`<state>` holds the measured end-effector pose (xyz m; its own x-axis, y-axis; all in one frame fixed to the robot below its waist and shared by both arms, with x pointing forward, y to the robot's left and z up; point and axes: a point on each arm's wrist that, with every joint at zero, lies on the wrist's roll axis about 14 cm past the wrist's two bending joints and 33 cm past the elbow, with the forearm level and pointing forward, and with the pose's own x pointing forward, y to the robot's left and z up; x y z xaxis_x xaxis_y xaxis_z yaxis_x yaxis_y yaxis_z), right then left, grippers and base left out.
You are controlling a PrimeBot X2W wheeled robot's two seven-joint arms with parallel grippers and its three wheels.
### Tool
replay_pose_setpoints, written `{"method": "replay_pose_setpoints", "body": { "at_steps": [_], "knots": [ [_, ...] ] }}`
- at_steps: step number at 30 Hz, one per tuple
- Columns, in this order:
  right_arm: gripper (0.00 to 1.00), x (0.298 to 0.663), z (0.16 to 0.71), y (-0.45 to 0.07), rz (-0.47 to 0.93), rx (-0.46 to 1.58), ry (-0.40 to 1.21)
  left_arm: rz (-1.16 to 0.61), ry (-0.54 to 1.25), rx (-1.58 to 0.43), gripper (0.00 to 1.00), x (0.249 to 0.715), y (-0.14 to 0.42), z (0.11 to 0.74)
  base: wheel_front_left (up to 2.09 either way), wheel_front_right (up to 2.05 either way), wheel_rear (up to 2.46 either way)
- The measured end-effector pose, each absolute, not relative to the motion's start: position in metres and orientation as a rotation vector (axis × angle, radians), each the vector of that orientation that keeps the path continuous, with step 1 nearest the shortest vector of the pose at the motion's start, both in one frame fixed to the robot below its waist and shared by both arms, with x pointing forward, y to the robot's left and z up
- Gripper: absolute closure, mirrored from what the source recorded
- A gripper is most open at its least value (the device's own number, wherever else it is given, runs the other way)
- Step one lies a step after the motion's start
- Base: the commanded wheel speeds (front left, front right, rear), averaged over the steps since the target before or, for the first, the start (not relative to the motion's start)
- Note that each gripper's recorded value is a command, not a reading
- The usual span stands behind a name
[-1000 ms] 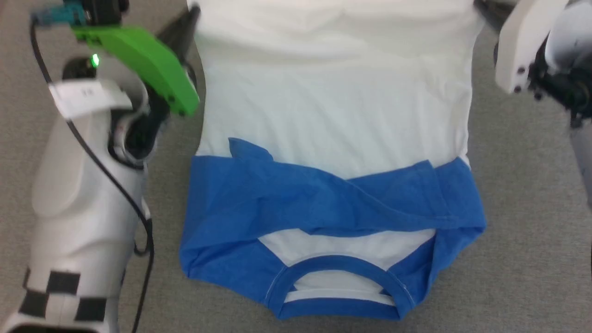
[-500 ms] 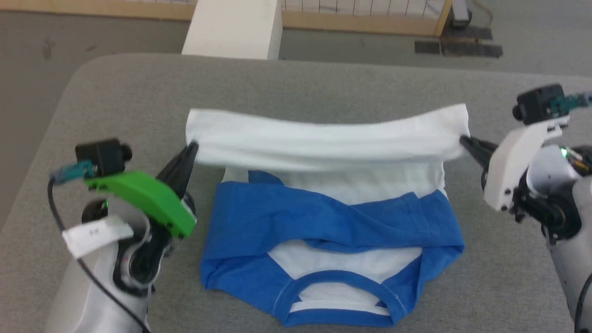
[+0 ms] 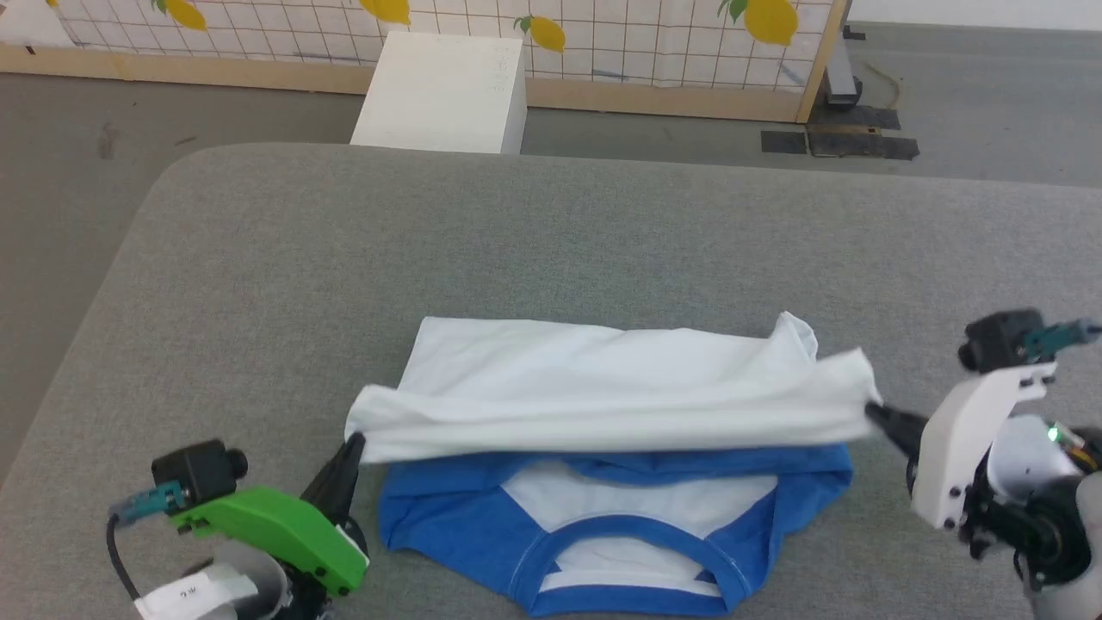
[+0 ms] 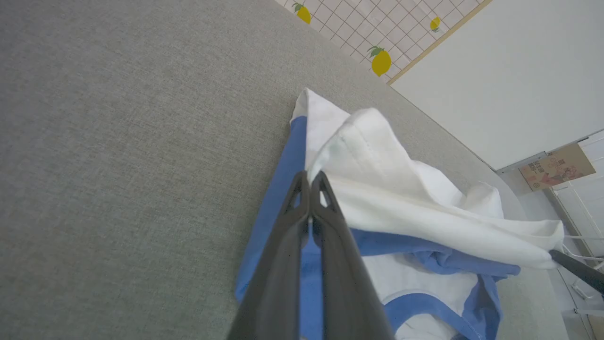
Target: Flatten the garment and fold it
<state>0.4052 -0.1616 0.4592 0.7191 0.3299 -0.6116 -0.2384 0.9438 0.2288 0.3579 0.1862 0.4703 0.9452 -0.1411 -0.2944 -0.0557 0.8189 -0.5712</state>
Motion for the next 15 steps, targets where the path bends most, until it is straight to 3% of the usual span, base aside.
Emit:
{"method": "replay_pose_setpoints", "body": {
  "at_steps": [15],
  "knots": [
    [1.0,0.356,0.407,-0.159,0.313,0.126,0.897,0.068,0.536,-0.648,1.0,0.324,0.19,0.406,0.0,0.0,0.0]
  ]
}}
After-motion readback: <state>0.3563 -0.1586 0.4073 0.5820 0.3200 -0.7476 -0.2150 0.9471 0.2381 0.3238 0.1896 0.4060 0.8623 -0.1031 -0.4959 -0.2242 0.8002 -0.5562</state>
